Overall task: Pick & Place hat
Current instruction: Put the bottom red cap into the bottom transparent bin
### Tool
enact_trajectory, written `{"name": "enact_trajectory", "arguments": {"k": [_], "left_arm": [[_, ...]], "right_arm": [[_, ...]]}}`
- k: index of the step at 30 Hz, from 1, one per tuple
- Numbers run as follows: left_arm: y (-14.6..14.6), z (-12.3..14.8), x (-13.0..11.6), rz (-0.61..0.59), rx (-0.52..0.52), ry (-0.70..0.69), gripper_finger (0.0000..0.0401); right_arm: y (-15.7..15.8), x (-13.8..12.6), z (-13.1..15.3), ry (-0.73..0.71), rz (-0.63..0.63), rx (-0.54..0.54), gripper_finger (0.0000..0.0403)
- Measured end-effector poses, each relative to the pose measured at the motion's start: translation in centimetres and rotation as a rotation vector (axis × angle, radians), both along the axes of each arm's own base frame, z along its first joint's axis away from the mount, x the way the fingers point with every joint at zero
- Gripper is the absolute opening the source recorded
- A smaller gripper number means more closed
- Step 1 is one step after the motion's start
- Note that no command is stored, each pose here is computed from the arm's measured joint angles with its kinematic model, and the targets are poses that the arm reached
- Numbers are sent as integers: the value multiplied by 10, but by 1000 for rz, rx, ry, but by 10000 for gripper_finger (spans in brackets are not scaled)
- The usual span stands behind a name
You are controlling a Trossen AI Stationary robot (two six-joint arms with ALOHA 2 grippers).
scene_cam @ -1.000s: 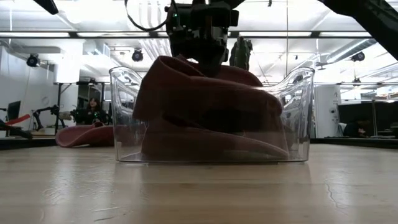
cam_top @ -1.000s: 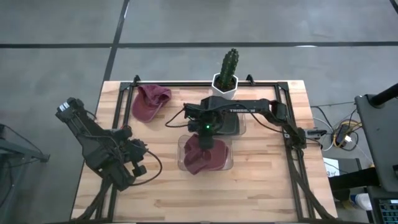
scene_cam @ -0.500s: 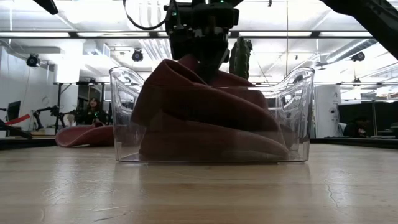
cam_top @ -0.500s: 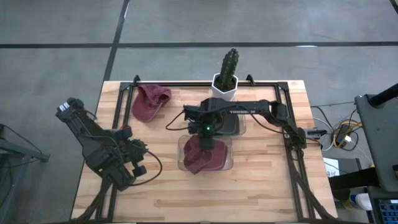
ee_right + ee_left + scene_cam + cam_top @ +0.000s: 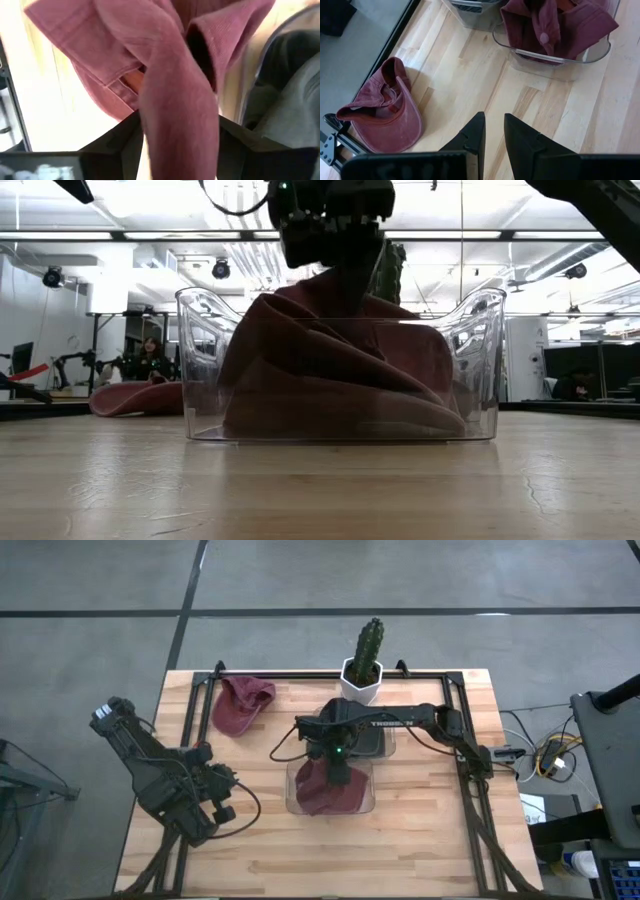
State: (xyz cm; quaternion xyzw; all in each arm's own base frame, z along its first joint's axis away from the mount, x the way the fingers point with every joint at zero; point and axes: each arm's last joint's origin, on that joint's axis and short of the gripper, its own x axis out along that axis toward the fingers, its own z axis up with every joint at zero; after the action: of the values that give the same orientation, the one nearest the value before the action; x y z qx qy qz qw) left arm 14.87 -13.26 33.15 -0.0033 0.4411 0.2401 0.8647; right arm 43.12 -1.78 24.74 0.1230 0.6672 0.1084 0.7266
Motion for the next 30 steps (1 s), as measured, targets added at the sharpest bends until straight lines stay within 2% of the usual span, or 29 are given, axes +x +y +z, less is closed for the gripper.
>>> {"name": "enact_trajectory", "arguments": {"k": [12, 18, 22, 30], "left_arm": [[0, 0, 0, 0, -1, 0, 64], [0, 0, 0, 0, -1, 0, 64], [0, 0, 0, -8, 5, 4, 64], [0, 0, 0, -32, 20, 17, 64]], "right_arm": [[0, 11, 31, -169, 38, -81, 185], [0, 13, 25, -183, 47, -98, 174], [0, 15, 16, -189, 43, -100, 153], [3, 23, 8, -256, 49, -104, 84]]}}
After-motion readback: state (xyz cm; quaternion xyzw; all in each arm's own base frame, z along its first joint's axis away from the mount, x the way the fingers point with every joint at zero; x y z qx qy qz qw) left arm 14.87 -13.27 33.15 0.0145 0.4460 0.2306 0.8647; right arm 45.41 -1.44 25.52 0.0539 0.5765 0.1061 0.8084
